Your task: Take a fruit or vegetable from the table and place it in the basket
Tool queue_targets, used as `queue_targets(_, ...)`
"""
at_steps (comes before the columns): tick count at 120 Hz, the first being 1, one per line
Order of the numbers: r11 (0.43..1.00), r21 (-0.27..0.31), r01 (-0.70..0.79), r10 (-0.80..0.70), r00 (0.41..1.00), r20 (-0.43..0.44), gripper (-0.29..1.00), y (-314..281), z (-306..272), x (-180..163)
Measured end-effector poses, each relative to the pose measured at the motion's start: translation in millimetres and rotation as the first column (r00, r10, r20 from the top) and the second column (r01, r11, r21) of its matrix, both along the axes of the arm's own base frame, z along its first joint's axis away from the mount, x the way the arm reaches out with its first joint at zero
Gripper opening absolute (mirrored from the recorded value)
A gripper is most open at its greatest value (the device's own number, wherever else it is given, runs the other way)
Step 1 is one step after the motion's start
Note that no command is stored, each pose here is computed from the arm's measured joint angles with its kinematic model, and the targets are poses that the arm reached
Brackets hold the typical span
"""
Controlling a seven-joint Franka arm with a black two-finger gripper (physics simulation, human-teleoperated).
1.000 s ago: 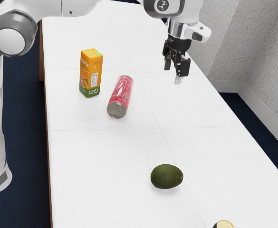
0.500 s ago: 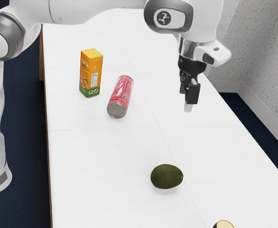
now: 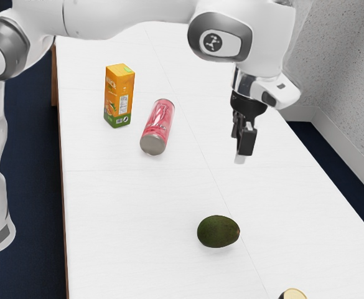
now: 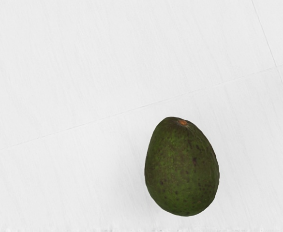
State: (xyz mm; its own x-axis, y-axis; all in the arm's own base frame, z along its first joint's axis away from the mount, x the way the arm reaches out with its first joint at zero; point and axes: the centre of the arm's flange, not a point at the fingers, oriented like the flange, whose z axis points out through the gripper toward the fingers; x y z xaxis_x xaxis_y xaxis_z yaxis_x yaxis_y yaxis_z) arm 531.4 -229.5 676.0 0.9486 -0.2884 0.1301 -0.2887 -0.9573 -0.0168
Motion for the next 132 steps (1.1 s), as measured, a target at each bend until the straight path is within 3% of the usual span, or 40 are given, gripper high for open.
queue_targets(37, 0.998, 0.037, 0.041, -0.04, 0.999, -0.034, 0.7, -21, -69, -24)
queue_targets(76, 0.99, 0.027, 0.14, -0.14, 0.99, -0.025, 0.7, -72, -110, -48)
queue_targets(114, 0.973, -0.017, 0.229, -0.228, 0.973, 0.032, 0.7, -121, -96, -62)
queue_targets(132, 0.98, -0.022, 0.198, -0.197, 0.98, 0.039, 0.7, -106, -94, -48)
